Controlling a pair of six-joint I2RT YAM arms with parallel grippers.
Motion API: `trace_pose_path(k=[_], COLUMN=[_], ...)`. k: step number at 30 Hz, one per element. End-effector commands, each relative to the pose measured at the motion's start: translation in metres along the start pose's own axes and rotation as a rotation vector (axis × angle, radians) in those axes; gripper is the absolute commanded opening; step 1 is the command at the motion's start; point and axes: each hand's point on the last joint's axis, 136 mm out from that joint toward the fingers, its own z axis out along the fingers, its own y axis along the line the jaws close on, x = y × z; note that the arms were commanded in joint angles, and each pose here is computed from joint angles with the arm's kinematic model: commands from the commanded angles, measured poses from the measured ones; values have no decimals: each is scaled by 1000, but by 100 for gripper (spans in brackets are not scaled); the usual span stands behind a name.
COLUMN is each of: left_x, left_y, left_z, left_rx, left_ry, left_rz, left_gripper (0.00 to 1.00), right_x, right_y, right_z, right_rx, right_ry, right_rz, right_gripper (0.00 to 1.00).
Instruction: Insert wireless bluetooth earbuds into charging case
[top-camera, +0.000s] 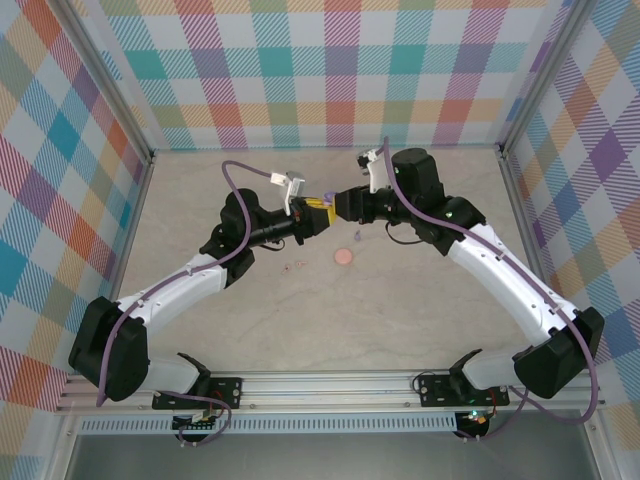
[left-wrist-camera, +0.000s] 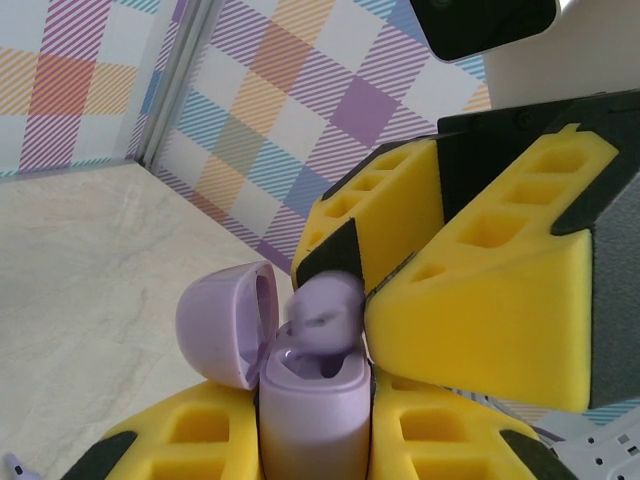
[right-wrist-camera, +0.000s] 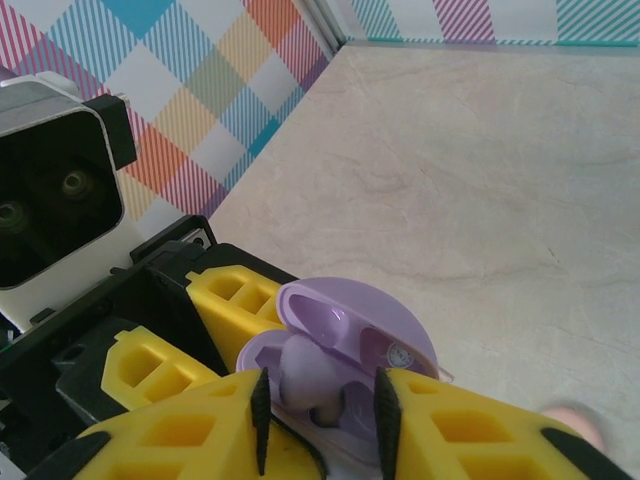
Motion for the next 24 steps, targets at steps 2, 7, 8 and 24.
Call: trace_pose_path(k=[2, 7, 8, 24], left_x=[-22, -20, -20, -14], left_y=[-27, -28, -27, -28], left_z=[-2, -4, -4, -7], left_rx=[73, 67, 64, 57], left_ry=[-55, -47, -46, -14], left_rz=[66, 80, 82, 135], left_gripper=[11, 11, 11, 10], right_x=[3, 0, 0, -15], right_y=[2, 2, 1, 27], right_z=[-8, -13, -13, -31], right_rx=[12, 31, 34, -40], right_ry=[-2, -15, -14, -33], right_rz=[-18, -19, -18, -39], right_gripper=[40, 48, 48, 54])
